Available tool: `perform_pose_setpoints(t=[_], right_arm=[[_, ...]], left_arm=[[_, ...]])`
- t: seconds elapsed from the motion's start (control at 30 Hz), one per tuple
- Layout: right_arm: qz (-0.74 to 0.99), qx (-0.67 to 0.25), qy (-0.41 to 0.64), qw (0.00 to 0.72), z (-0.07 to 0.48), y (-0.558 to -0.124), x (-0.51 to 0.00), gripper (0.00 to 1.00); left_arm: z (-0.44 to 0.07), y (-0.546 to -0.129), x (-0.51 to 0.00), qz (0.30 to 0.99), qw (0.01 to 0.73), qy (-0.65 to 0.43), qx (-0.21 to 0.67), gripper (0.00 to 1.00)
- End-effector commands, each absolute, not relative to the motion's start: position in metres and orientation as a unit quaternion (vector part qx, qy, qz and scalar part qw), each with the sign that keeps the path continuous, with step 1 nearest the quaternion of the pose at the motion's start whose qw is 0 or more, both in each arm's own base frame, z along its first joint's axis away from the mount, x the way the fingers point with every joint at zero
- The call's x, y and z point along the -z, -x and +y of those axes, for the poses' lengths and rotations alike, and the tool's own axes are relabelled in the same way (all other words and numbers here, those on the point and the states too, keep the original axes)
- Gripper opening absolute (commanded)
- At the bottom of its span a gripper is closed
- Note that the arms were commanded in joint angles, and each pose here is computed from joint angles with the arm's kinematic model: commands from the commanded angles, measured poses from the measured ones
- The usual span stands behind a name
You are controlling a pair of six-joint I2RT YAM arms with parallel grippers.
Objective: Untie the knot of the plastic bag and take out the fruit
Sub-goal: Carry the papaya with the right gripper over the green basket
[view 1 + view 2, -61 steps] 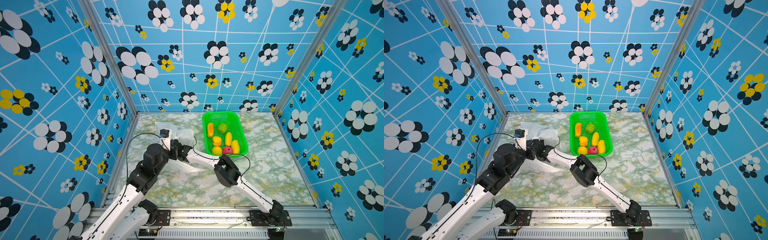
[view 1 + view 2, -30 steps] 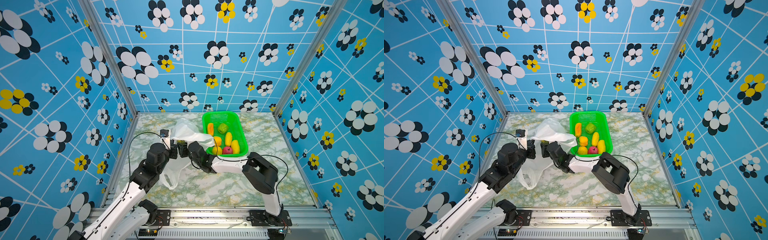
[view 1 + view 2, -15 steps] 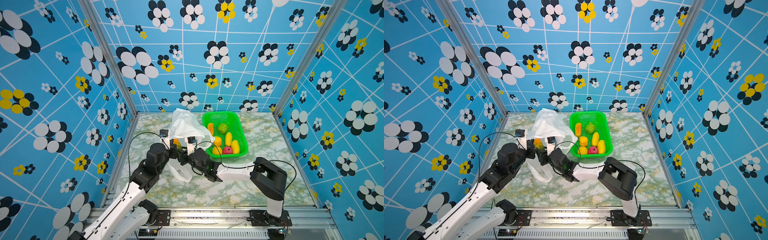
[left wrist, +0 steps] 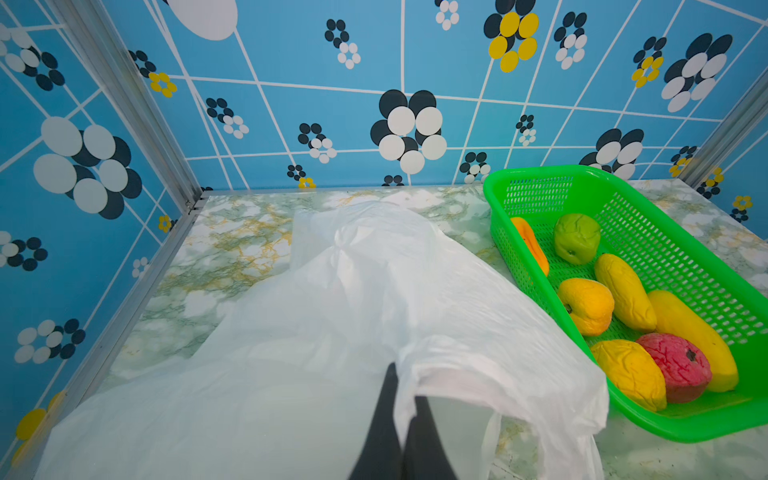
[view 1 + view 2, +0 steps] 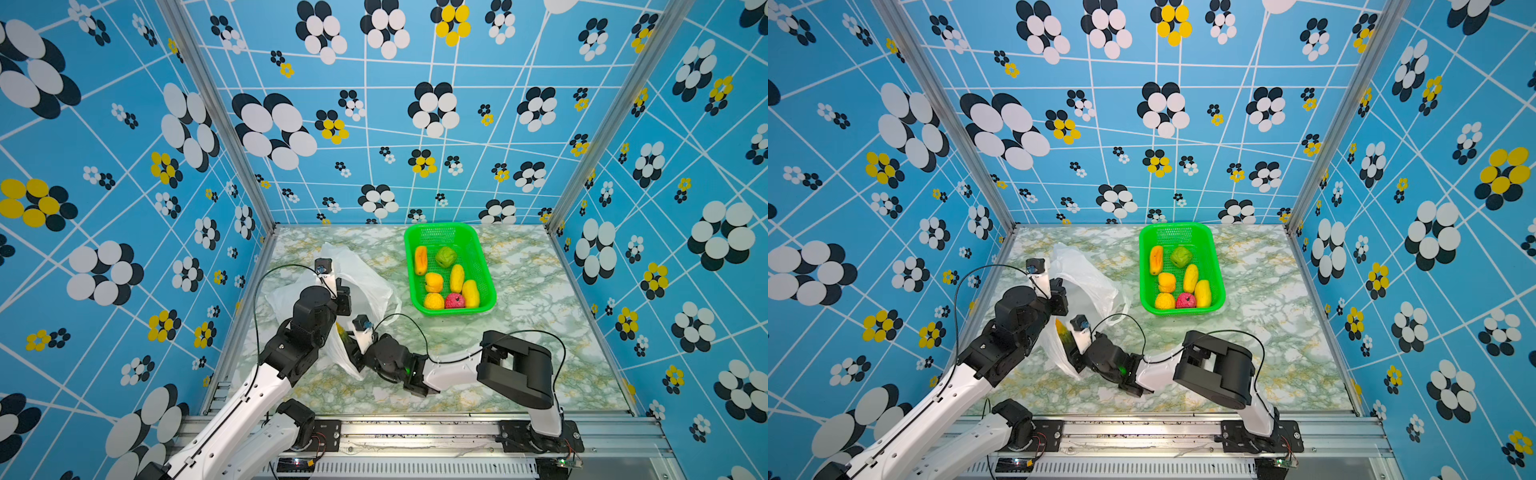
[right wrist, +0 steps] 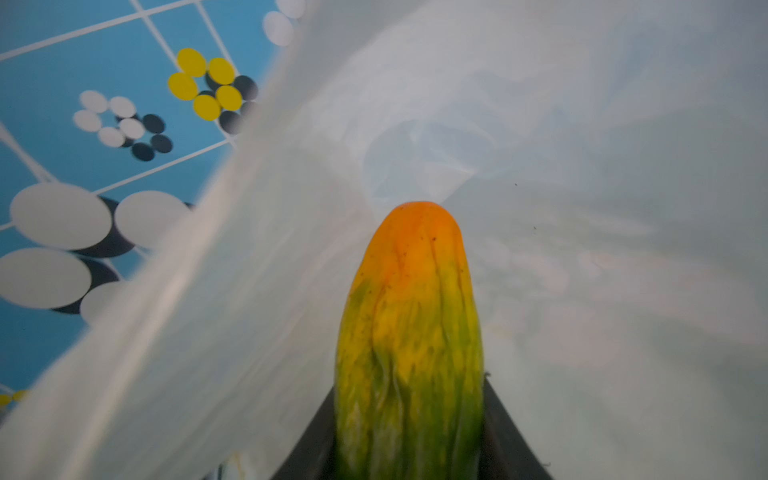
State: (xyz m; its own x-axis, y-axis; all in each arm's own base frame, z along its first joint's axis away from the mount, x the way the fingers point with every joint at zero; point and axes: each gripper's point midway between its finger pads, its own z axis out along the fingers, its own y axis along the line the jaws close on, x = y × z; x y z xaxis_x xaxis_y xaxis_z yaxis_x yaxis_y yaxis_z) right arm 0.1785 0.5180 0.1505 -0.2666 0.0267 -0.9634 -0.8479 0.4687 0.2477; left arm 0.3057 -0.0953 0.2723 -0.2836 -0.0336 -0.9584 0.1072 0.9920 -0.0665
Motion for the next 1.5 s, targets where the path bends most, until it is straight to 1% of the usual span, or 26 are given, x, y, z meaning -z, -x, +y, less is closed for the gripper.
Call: perform_pose_setpoints(t=[0.0,0.07,0.13,0.3,0.43,0.53,0.67,0.77,0.9,1.0,1.17,1.23,1.33,1.47], right_arm=[[0.578,-0.419,0.313,0.626,0.502,-0.159,-0.222,0.34],[0.568,-0.41,0.311,0.643,0.49,-0.157,-0.231,0.34],[0.573,-0.382,0.295,0.663,0.475,-0.165,-0.237,0.33],[0.59,-0.272,0.237,0.723,0.426,-0.195,-0.263,0.31],[0.586,-0.246,0.224,0.739,0.4,-0.205,-0.279,0.3],[0.602,-0.227,0.204,0.738,0.378,-0.225,-0.286,0.3],[0.638,-0.207,0.144,0.727,0.333,-0.266,-0.289,0.29],[0.662,-0.198,0.079,0.719,0.289,-0.298,-0.289,0.29],[0.707,-0.169,0.0,0.687,0.238,-0.343,-0.273,0.27],[0.739,-0.144,-0.044,0.657,0.207,-0.372,-0.255,0.27],[0.781,-0.123,-0.091,0.606,0.175,-0.403,-0.222,0.26],[0.789,-0.111,-0.093,0.597,0.171,-0.411,-0.214,0.29],[0.81,-0.085,-0.091,0.572,0.167,-0.425,-0.199,0.29],[0.84,-0.075,-0.086,0.531,0.166,-0.445,-0.176,0.3]], left_arm=[[-0.087,-0.306,-0.277,0.799,0.6,-0.006,0.051,0.0],[-0.087,-0.307,-0.277,0.799,0.599,-0.006,0.051,0.0],[-0.088,-0.308,-0.277,0.797,0.601,-0.008,0.051,0.0],[-0.091,-0.323,-0.283,0.779,0.626,-0.022,0.03,0.0],[-0.11,-0.342,-0.291,0.756,0.65,-0.075,0.029,0.0],[-0.128,-0.358,-0.295,0.743,0.656,-0.129,0.018,0.0],[-0.146,-0.38,-0.301,0.713,0.678,-0.176,-0.001,0.0],[-0.164,-0.39,-0.309,0.699,0.683,-0.211,0.013,0.0],[-0.189,-0.394,-0.325,0.682,0.684,-0.254,0.052,0.0],[-0.193,-0.394,-0.325,0.678,0.684,-0.263,0.059,0.0],[-0.185,-0.4,-0.293,0.696,0.671,-0.254,0.042,0.0],[-0.177,-0.404,-0.279,0.708,0.663,-0.24,0.038,0.0],[-0.167,-0.408,-0.262,0.731,0.645,-0.221,0.033,0.0],[-0.155,-0.414,-0.242,0.759,0.618,-0.203,0.006,0.0]])
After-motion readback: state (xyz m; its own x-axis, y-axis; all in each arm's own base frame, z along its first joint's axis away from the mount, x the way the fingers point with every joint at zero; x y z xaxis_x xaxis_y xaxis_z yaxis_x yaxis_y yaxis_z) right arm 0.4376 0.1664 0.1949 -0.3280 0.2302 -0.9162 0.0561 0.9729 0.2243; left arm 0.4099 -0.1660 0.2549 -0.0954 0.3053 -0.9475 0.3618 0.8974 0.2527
